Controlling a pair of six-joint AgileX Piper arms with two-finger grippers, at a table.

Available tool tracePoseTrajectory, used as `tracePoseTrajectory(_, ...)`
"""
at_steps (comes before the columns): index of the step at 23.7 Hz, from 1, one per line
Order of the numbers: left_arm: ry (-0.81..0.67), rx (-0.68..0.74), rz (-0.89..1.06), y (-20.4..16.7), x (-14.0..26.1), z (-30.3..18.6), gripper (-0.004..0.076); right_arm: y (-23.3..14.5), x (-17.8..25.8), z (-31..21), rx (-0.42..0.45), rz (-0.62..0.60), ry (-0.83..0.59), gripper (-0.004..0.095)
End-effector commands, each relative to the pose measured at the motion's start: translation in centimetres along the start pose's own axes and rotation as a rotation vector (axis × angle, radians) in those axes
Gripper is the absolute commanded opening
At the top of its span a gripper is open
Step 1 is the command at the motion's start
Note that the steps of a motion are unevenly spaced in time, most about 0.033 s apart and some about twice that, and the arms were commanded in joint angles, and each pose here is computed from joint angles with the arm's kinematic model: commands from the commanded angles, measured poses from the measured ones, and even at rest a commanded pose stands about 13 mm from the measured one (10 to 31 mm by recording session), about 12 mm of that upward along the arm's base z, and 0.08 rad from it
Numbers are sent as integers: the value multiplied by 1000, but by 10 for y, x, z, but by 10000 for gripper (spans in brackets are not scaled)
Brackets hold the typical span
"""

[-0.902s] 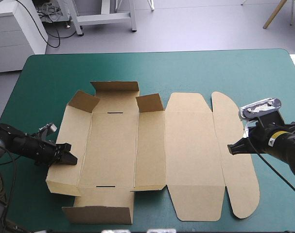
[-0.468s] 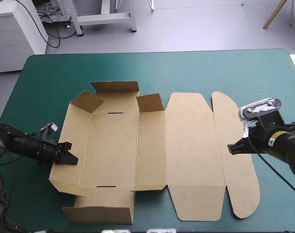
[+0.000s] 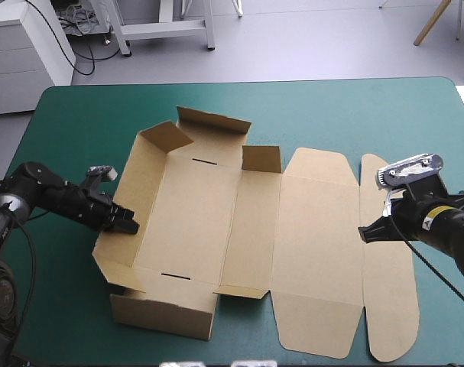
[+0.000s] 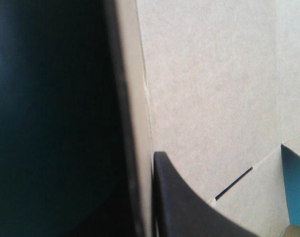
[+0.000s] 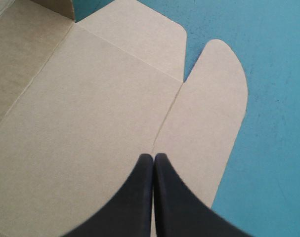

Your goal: Fold the box

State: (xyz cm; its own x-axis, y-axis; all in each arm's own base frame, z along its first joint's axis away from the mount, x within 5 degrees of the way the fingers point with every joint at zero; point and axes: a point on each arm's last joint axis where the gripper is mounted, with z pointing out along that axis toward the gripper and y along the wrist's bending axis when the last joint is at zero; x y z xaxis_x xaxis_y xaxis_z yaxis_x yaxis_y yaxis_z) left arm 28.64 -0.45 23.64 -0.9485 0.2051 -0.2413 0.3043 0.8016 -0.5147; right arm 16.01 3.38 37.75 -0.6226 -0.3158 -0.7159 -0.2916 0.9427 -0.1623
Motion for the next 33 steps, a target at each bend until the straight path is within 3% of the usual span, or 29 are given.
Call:
tracePoseTrajectory(1,-29,-8,148,-48,-26,-28,-10,-4,-10,-9,26,-5,-92,-19)
tracePoseTrajectory(7,-66,-239,456,-115,-64,-56,-10,-4,-14,-9,31,-8,-135,-19)
tracePoseTrajectory(12,-203,-455,729,-176,-89,-75,-10,-5,-18,-13,35,-8,-162,-19)
tracePoseTrajectory(19,-144,-732,1079,-231,-102,-30,-10,-13,-40,-43,80,-13,-273,-19)
tracePoseTrajectory(23,-121,-784,1219,-258,-95,-7,-10,-15,-46,-52,88,-5,-308,-19)
tracePoseTrajectory(28,-166,-947,1375,-279,-93,-7,-10,-15,-47,-52,86,14,-326,-19)
tracePoseTrajectory(33,-170,-917,1413,-291,-86,0,-10,-15,-48,-53,84,40,-338,-19)
